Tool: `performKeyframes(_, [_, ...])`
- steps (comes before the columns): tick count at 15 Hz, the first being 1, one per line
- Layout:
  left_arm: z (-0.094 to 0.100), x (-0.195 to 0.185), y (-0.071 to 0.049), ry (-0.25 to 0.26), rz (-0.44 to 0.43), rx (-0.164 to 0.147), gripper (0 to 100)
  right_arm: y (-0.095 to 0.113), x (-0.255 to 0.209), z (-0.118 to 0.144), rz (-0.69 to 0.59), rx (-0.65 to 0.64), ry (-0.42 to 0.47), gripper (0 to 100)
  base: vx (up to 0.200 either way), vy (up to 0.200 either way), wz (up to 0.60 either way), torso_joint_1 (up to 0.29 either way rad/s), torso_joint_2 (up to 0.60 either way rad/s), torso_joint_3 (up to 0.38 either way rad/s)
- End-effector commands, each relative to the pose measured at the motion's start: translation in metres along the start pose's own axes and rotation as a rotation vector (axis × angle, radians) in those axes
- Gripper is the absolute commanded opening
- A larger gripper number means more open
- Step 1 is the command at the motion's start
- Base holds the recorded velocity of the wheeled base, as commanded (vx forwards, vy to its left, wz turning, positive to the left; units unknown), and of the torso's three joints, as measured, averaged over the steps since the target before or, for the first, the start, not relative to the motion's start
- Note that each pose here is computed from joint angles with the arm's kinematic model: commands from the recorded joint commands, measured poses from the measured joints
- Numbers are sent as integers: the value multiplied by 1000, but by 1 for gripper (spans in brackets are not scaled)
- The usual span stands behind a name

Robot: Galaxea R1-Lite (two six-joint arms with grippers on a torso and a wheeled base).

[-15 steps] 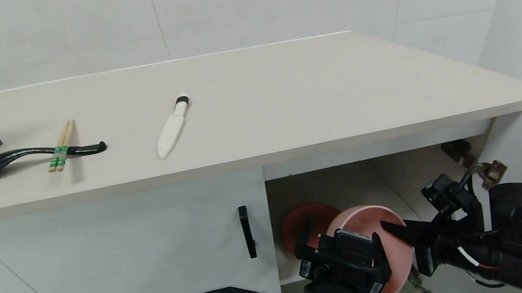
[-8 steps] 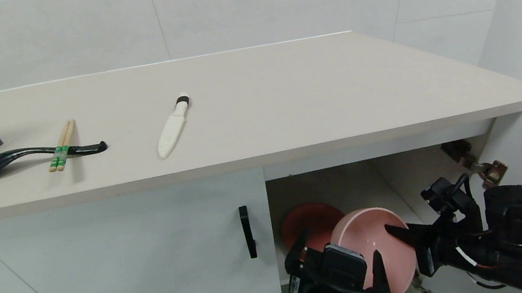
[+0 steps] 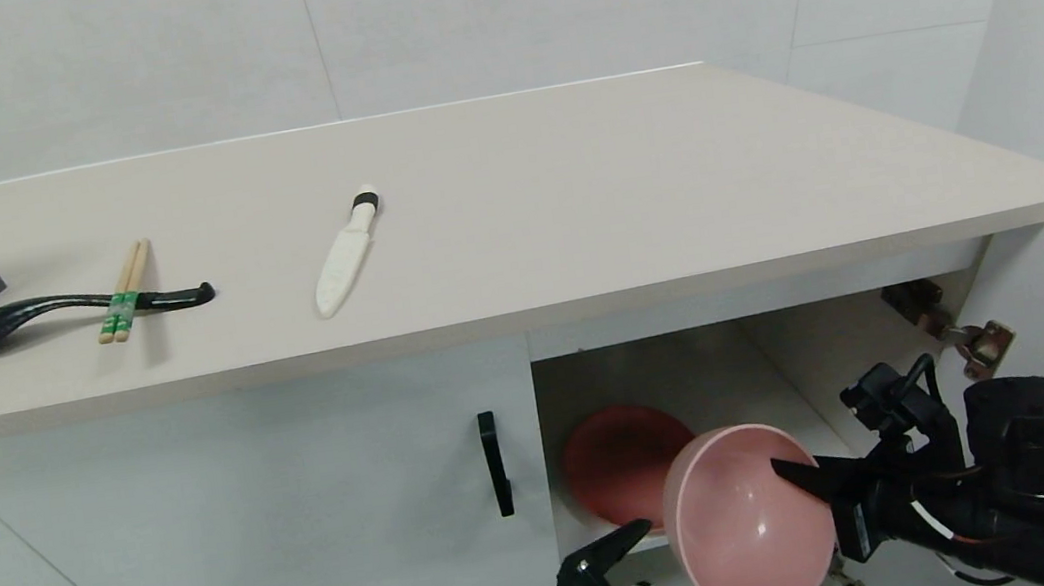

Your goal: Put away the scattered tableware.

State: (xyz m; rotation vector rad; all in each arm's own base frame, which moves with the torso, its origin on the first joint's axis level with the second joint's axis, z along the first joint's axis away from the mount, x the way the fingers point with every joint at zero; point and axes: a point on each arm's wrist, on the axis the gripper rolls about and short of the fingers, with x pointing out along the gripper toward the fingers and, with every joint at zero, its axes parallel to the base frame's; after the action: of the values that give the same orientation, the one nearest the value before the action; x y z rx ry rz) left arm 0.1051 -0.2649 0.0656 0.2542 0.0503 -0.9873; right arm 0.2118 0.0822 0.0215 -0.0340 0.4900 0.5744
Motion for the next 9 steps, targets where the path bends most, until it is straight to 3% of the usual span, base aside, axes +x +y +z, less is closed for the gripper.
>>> performKeyframes(1, [4,-26,26,-4,-28,34,100,0,0,0,2,-1,-1,0,0,0,0,0,0,0])
performKeyframes(5, [4,-63,54,-32,-193,19,100,2,-2,-2,7,-1,12,0,0,0,0,0,0,0])
performKeyframes(7, [1,-81,57,-36,-306,10,100,7,-1,-2,27,-12,14,0,0,0,0,0,0,0])
performKeyframes(9, [1,-85,57,-41,-318,25,100,9,2,0,34,-16,4,0,0,0,0,0,0,0])
